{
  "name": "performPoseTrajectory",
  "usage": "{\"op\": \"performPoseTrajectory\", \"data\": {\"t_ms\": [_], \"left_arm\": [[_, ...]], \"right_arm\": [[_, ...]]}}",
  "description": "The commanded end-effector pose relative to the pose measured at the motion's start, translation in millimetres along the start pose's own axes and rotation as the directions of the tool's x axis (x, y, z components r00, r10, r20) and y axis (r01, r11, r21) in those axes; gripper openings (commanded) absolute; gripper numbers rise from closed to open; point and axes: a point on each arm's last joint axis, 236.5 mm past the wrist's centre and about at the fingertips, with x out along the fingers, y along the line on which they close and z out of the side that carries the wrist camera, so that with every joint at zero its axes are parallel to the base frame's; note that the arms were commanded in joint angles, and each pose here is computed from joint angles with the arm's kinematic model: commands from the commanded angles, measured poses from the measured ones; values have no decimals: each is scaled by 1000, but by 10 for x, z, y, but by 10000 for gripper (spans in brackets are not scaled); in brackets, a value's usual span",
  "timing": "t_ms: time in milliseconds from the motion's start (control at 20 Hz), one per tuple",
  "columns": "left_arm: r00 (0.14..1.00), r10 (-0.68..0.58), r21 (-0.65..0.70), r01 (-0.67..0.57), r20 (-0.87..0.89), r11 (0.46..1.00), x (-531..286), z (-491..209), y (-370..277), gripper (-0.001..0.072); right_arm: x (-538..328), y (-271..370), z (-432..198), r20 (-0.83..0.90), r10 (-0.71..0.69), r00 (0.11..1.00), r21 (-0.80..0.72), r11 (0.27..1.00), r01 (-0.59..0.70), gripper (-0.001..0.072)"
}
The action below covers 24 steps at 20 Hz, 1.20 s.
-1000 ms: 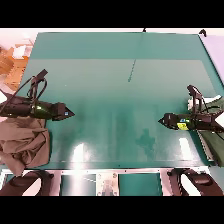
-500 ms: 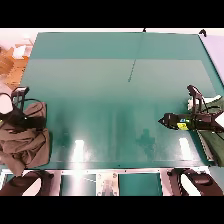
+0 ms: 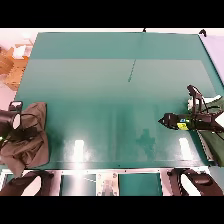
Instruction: Fold the shirts.
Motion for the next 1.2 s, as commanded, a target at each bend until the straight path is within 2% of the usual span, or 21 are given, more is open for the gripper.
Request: {"op": "performPoseTrajectory", "data": {"t_ms": [0, 100, 300, 400, 450, 550, 650, 750, 900, 1000, 1150], "left_arm": [[998, -34, -88, 30, -46, 996, 270, -56, 83, 281], [993, -111, -73, 108, -36, 991, 304, -13, -80, 23], [958, -287, -74, 287, 9, 955, 98, 180, -453, 21], [906, -417, -75, 422, 72, 904, -277, 472, -668, 21], [857, -503, -54, 511, 116, 858, -552, 648, -813, 21], [709, -675, 43, 682, 204, 730, -1307, 976, -1179, 20], [556, -788, 192, 771, 265, 608, -2157, 1159, -1573, 20], [416, -860, 394, 767, 294, 506, -3002, 1135, -2006, 20], [269, -931, 584, 725, 247, 365, -3780, 843, -2640, 21], [240, -955, 639, 710, 174, 296, -3893, 601, -3076, 21], [299, -952, 640, 720, 64, 269, -3557, 383, -3672, 22]], "right_arm": [[1, 2, -4, -1, 0, 1000, -1, 1000, 0, 15], [1, 2, -4, -1, 0, 1000, -1, 1000, 0, 15], [1, 2, -4, -1, 0, 1000, -1, 1000, 0, 16], [1, 2, -4, -1, 0, 1000, -1, 1000, 0, 16], [1, 2, -4, -1, 0, 1000, -1, 1000, 0, 16], [1, 2, -4, -1, 0, 1000, -1, 1000, 0, 16], [1, 2, -4, -1, 0, 1000, -1, 1000, 0, 15], [1, 2, -4, -1, 0, 1000, -1, 1000, 0, 16], [1, 2, -4, -1, 0, 1000, -1, 1000, 0, 16], [1, 2, -4, -1, 0, 1000, -1, 1000, 0, 16], [1, 2, -4, -1, 0, 1000, -1, 1000, 0, 16]]}}
